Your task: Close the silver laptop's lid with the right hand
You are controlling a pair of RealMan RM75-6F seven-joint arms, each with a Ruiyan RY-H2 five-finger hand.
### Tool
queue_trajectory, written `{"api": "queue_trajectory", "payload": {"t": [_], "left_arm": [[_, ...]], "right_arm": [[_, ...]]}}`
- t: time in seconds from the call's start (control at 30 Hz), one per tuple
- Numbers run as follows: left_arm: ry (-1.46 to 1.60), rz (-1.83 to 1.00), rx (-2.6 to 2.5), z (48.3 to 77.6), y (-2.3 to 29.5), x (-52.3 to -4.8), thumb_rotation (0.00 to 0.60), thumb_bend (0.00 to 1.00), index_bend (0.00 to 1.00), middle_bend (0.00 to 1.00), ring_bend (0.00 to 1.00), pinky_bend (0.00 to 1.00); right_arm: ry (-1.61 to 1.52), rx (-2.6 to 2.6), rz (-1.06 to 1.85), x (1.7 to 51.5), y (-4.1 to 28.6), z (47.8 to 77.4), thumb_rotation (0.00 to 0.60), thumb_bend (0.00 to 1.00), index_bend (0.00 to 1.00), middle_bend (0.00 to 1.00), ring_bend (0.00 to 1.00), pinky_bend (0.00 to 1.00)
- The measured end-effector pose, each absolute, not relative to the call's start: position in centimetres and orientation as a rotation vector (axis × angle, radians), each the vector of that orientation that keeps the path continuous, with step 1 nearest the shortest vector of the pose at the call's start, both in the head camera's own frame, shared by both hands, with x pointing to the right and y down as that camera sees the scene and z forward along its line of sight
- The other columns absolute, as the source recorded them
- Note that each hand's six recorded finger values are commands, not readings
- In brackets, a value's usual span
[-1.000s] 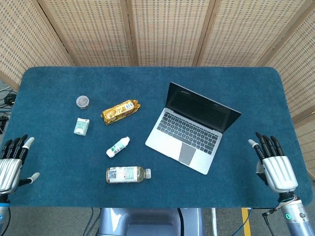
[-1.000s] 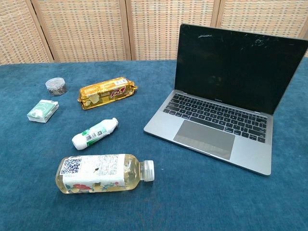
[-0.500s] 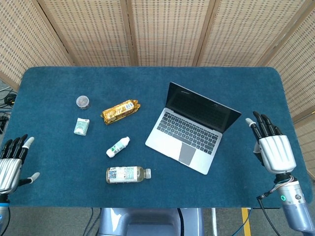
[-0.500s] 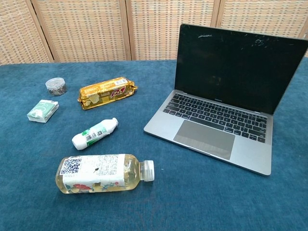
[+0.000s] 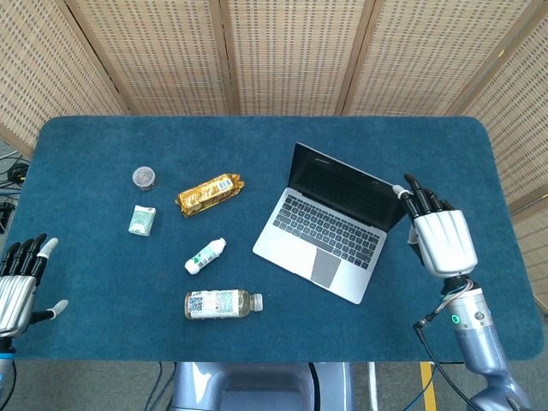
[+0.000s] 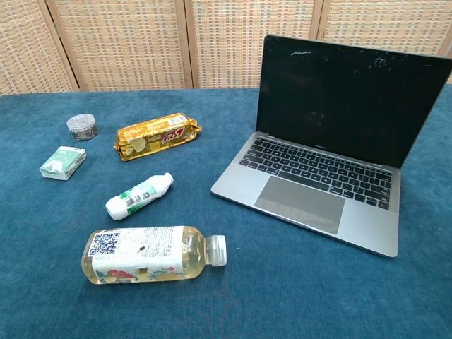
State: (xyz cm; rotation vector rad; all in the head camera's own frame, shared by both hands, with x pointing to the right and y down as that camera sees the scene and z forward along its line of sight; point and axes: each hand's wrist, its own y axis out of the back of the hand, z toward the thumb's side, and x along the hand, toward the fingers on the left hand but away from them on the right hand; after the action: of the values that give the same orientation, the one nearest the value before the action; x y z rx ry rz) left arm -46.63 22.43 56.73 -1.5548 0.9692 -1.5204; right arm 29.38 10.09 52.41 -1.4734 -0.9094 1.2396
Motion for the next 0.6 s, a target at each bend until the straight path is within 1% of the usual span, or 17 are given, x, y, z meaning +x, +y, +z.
{"api": "queue_trajectory", "payload": {"t": [0.07,0.13,0.2,0.27,0.3,0.37,0.6], "left_arm": [[0.971,-1.521,-1.555,56.7,22.4,-46.7,0.6,0.06,0.0,0.0,0.0,0.0],[0.973,-1.523,-1.555,56.7,22.4,-46.7,0.6,0.06,0.0,0.0,0.0,0.0],[0.974,-1.524,-1.555,56.7,22.4,-46.8,0.6,0.06,0.0,0.0,0.0,0.0],[0.973,-1.524,-1.556,56.8,22.4,-46.8,0.6,0.06,0.0,0.0,0.0,0.0],[0.972,-1.525,-1.556,56.8,22.4,-46.8,0.6,0.06,0.0,0.0,0.0,0.0],[0.969,-1.527,-1.558,56.9,22.4,-46.8,0.6,0.06,0.0,0.0,0.0,0.0],[0.967,-1.526,-1.56,56.9,22.4,-46.7,0.6,0.06,0.0,0.0,0.0,0.0]], "right_arm": [[-0.894,-1.476,1.253,28.9,9.8,52.8,0.6,1.0,0.15,0.07,0.22,0.46],[-0.88,-1.476,1.263,28.4,9.6,53.1,0.6,1.0,0.15,0.05,0.17,0.45],[-0.864,-1.47,1.276,28.1,9.4,53.5,0.6,1.0,0.15,0.02,0.07,0.37],[-0.847,-1.467,1.285,27.6,9.3,53.8,0.6,1.0,0.15,0.0,0.02,0.28],[-0.841,-1.469,1.286,27.4,9.2,54.0,0.6,1.0,0.15,0.0,0.01,0.24],[-0.83,-1.47,1.283,27.1,9.2,54.2,0.6,1.0,0.15,0.0,0.0,0.21],[-0.81,-1.46,1.285,26.6,8.8,54.8,0.6,1.0,0.15,0.0,0.0,0.15]]}}
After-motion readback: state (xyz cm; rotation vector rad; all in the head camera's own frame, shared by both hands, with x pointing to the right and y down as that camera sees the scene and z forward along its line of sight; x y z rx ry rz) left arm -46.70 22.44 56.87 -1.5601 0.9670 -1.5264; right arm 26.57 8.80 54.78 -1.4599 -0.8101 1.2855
